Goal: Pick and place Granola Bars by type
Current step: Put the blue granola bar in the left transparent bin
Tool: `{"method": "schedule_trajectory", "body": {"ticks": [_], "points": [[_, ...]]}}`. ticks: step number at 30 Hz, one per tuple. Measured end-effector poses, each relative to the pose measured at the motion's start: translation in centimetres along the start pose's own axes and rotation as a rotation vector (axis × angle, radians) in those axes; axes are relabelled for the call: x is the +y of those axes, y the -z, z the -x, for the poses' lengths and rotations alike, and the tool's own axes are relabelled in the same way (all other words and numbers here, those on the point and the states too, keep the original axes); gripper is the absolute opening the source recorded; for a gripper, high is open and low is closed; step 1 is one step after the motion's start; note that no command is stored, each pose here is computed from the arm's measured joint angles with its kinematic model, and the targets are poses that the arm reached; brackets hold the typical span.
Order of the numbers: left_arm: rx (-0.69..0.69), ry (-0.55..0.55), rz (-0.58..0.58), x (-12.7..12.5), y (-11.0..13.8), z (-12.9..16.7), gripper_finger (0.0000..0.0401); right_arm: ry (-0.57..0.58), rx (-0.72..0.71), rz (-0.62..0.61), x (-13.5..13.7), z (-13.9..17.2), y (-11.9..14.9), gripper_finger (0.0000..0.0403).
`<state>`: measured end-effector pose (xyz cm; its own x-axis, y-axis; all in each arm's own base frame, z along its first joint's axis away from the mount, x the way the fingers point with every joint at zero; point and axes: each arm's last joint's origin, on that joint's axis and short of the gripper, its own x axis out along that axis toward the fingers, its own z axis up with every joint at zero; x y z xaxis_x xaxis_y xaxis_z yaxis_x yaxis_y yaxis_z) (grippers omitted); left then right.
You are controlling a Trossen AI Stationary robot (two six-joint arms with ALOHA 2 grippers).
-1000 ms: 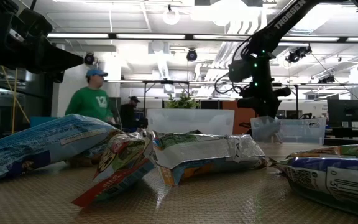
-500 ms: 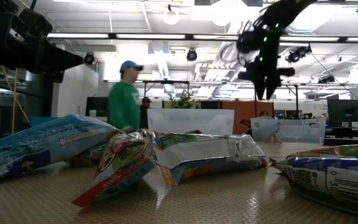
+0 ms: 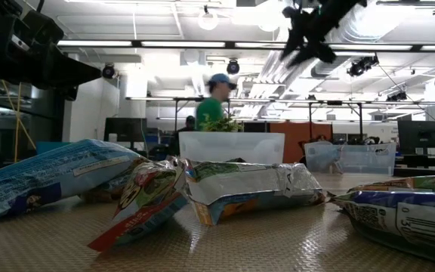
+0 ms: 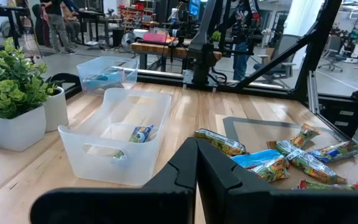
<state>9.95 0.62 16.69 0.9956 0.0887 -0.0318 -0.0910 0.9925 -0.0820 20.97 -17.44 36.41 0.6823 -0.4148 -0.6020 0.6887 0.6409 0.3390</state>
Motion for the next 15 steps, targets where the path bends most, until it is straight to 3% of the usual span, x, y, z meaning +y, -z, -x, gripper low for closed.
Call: {"method": "schedule_trajectory", "body": {"ticks": [7,15], "points": [[0.000,0.000,0.000,0.0,0.0,0.0,0.0001,-0.310,-0.113,0.143,5.6,1.1,0.2,0.0134],[0.000,0.000,0.000,0.0,0.0,0.0,0.0001,-0.529,-0.104,0.296,11.5,1.9,2.8,0.0134]]}}
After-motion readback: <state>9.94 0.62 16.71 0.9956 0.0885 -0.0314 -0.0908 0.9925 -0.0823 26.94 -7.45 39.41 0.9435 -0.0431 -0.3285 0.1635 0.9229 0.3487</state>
